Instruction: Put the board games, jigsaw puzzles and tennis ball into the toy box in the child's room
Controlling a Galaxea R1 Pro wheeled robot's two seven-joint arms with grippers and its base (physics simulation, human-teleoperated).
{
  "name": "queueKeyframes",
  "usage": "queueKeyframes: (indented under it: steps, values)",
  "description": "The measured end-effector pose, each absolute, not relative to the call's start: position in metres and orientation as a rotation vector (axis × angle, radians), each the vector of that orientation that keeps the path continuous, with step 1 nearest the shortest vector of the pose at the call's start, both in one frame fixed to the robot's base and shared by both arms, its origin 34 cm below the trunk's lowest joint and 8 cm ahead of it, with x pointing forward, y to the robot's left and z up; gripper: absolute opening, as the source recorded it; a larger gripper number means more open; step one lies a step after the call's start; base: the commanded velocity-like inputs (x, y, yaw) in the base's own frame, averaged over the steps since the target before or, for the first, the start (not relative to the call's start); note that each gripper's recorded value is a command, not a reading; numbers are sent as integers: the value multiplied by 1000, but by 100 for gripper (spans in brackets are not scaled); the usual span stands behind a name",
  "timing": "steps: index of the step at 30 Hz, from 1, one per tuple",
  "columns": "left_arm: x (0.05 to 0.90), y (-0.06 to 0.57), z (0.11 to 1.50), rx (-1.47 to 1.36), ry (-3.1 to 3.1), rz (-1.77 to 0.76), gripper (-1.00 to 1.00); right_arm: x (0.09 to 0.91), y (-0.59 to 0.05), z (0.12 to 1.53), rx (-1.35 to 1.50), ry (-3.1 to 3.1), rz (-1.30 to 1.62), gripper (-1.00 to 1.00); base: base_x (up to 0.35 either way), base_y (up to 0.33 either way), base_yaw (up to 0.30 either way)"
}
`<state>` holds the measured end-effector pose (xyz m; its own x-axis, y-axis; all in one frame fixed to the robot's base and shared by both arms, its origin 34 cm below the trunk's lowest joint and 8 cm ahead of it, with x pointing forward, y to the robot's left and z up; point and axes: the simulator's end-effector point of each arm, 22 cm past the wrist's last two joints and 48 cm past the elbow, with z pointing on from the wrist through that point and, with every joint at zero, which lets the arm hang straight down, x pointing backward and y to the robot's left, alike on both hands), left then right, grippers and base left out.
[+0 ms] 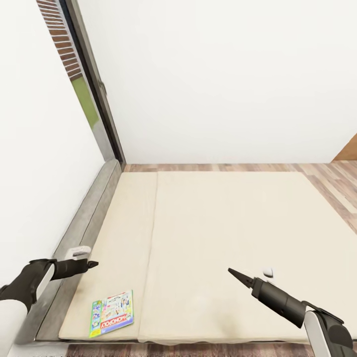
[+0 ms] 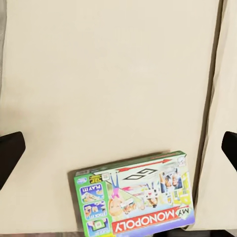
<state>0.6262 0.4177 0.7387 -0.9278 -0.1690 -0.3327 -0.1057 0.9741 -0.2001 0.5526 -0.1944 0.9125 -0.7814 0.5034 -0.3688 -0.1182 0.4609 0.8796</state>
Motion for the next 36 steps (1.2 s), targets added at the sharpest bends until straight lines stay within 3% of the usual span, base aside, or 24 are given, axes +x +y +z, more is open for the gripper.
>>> queueKeyframes:
  steps: [14,28,36]
  values:
    - [612,404,713,-209,2811,-242,100,556,-184,923,280,2096,1363,100,0,0,0]
    - [600,382,687,-212,2856,-191,100,551,-132,932,141,2102,1474,100,0,0,0]
    - [594,376,678,-170,2883,-186,100,541,-67,953,-19,2027,1571,100,0,0,0]
